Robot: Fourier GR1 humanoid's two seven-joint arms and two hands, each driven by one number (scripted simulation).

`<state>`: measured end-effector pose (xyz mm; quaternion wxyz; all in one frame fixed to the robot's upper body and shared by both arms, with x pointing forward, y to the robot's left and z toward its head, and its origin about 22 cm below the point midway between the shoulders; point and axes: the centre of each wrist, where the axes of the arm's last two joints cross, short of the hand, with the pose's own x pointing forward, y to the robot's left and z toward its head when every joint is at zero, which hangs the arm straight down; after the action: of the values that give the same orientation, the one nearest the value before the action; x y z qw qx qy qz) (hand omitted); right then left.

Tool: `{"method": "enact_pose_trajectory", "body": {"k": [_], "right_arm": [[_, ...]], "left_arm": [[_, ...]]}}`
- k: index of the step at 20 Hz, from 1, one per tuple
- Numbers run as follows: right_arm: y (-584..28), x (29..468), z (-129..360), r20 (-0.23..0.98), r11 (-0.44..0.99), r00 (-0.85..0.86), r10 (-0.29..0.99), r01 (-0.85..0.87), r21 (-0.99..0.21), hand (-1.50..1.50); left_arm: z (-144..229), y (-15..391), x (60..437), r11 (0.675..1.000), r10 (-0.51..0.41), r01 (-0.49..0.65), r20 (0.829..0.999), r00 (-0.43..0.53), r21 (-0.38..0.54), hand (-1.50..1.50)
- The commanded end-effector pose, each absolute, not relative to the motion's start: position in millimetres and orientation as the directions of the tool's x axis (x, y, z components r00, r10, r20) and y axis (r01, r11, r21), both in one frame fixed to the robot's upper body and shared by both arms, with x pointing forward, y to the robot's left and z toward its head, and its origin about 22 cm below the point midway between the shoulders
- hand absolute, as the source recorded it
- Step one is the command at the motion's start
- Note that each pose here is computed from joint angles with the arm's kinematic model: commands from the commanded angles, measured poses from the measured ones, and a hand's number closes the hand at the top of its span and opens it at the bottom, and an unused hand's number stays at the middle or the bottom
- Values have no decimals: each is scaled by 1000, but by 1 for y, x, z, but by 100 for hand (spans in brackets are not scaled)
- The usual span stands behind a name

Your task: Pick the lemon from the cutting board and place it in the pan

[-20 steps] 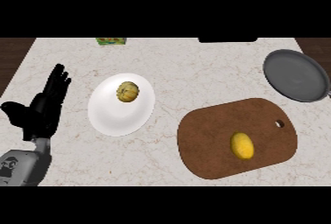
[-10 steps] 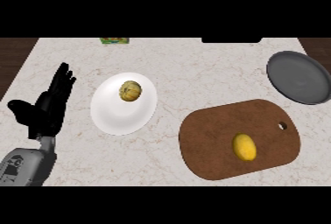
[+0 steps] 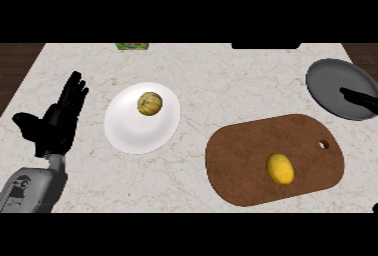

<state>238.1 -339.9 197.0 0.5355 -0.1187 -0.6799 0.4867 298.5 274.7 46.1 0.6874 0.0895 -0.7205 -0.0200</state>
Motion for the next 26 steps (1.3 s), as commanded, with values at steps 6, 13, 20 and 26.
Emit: {"method": "enact_pose_trajectory", "body": {"k": [6, 13, 20, 26], "right_arm": [[-301, 224, 177, 588, 464, -312, 747, -389, -796, -150], [-314, 219, 169, 538, 429, -256, 803, -378, -820, -150], [-314, 251, 130, 516, 371, -229, 825, -469, -801, -150], [-286, 263, 107, 519, 337, -259, 815, -516, -787, -150]], "left_arm": [[55, 270, 288, 982, -154, -115, 987, -36, 149, 0], [46, 270, 290, 981, -164, -107, 986, -32, 160, 0], [48, 270, 302, 982, -158, -109, 987, -41, 153, 0], [40, 253, 297, 983, -162, -95, 985, -59, 156, 0]]}}
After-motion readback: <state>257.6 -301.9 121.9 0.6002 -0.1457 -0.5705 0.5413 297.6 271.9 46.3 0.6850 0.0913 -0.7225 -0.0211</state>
